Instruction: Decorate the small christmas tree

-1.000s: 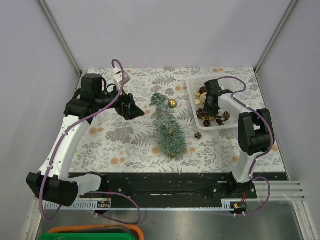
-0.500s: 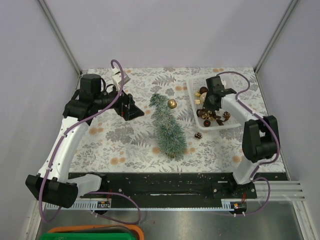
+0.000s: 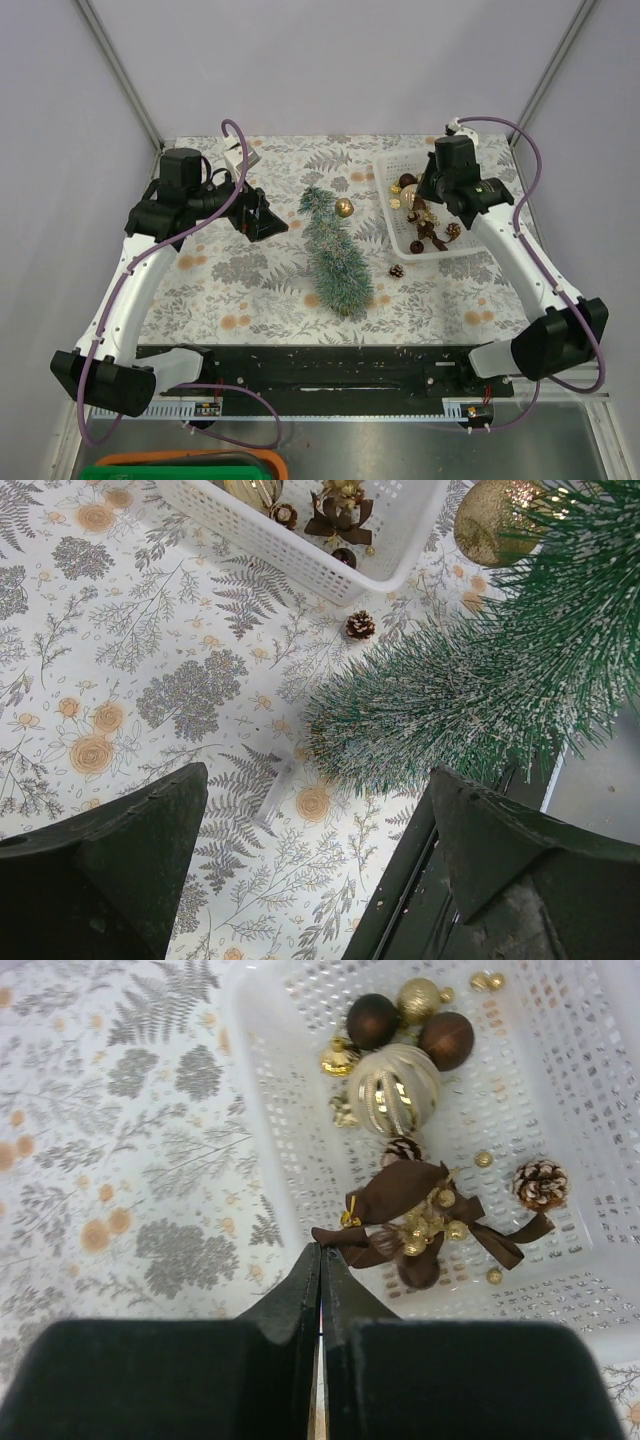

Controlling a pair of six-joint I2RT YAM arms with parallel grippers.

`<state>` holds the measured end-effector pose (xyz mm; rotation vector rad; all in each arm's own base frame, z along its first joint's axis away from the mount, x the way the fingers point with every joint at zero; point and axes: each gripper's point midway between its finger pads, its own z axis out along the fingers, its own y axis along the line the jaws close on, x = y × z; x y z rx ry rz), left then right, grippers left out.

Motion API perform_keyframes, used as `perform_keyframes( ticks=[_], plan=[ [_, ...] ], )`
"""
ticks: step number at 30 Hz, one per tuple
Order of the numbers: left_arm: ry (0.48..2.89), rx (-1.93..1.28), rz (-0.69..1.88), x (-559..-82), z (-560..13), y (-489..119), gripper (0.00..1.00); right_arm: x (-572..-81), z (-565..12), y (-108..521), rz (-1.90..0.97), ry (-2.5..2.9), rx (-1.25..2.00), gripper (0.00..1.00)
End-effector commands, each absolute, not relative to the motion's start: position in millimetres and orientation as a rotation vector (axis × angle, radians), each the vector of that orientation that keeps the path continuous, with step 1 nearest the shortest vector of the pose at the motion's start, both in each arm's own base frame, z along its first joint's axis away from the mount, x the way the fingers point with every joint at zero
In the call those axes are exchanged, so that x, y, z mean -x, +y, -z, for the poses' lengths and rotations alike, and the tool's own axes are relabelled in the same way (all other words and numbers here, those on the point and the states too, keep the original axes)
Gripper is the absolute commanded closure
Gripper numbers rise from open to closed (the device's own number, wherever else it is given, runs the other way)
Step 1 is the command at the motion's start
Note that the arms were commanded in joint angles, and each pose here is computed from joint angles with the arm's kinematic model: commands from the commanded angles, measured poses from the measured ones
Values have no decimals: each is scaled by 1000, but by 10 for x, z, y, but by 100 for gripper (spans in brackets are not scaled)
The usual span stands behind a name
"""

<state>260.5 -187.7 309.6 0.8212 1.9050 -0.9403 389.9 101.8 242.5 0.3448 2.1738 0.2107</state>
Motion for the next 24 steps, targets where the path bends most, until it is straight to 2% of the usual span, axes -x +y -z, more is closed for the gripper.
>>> perform_keyframes(
  ticks=[1,10,24],
  plan=[
    [1857,-842,909,-2591,-3209,-1869,3,-3665,-3290,1195,-270,2016,-230,100],
    [1844,-830,890,-2585,-3298,-1847,3,-2994,-4516,1387,-443,1807,-94,100],
    [1725,-856,821,-2353,-3909,-1768,1,-2057,-5666,1705,-850,1590,237,100]
  ],
)
